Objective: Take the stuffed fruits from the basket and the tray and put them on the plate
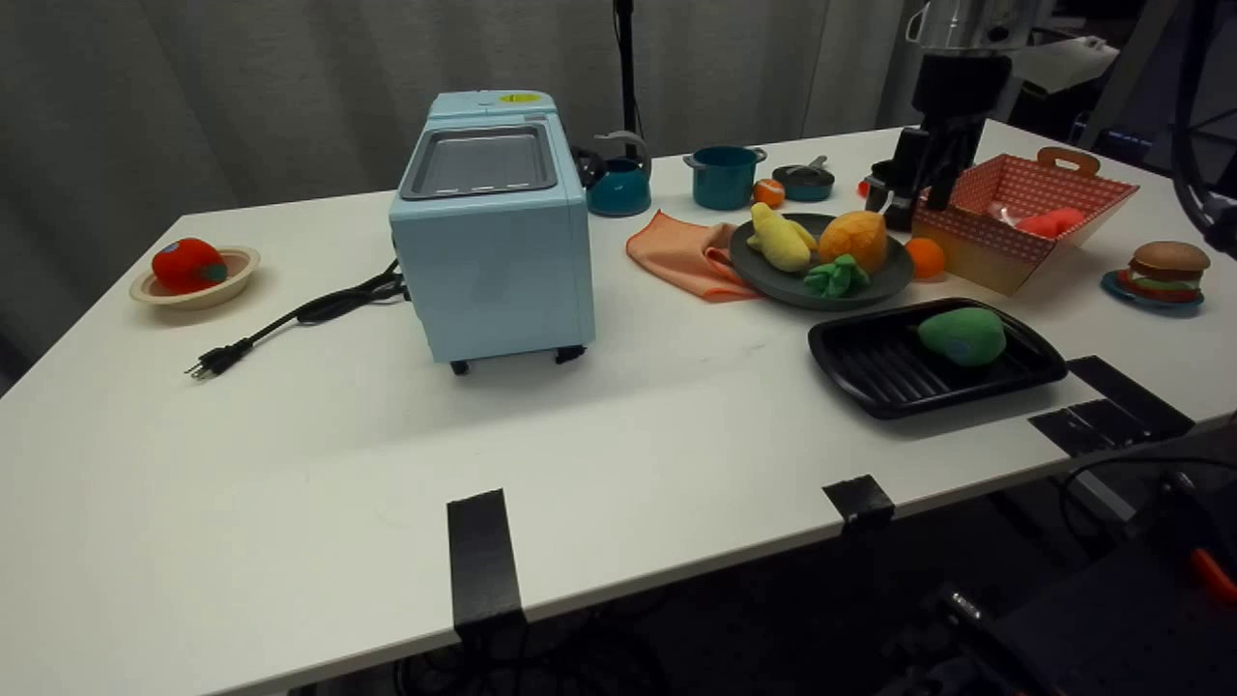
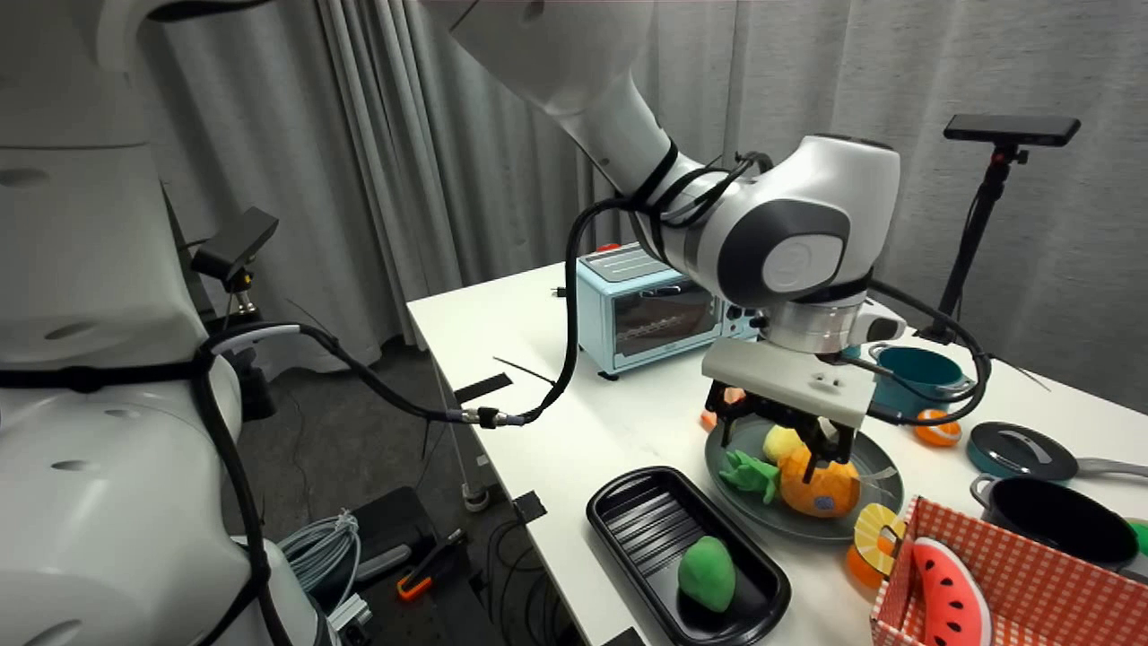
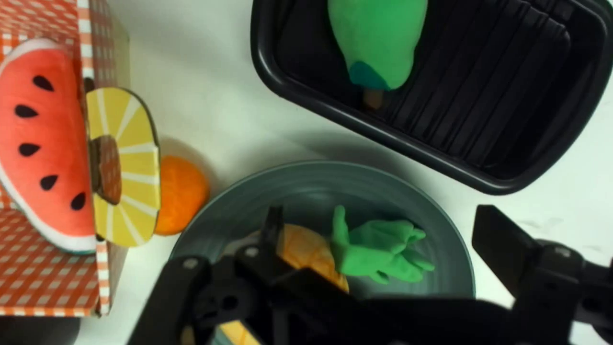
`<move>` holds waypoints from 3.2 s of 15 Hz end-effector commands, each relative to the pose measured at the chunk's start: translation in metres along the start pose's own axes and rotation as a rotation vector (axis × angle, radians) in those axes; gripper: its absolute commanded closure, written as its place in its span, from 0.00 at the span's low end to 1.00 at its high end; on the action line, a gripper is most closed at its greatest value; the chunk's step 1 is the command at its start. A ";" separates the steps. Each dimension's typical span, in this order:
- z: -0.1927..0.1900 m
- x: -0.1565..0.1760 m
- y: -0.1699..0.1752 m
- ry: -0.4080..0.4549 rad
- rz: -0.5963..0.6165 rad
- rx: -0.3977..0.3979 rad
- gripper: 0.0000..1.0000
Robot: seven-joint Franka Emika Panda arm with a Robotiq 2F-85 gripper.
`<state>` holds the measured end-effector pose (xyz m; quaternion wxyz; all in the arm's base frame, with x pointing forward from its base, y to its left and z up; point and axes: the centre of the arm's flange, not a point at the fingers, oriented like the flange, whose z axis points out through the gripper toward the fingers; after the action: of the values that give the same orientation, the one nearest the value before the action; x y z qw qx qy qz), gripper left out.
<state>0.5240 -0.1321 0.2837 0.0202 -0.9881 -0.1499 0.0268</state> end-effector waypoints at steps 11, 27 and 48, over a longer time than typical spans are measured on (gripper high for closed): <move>0.064 -0.052 -0.017 -0.080 -0.014 -0.029 0.00; 0.106 -0.049 -0.020 -0.186 -0.044 -0.036 0.49; -0.098 0.080 0.015 0.274 0.009 -0.160 0.96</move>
<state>0.5710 -0.1279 0.3642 -0.0471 -0.9840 -0.1485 -0.0862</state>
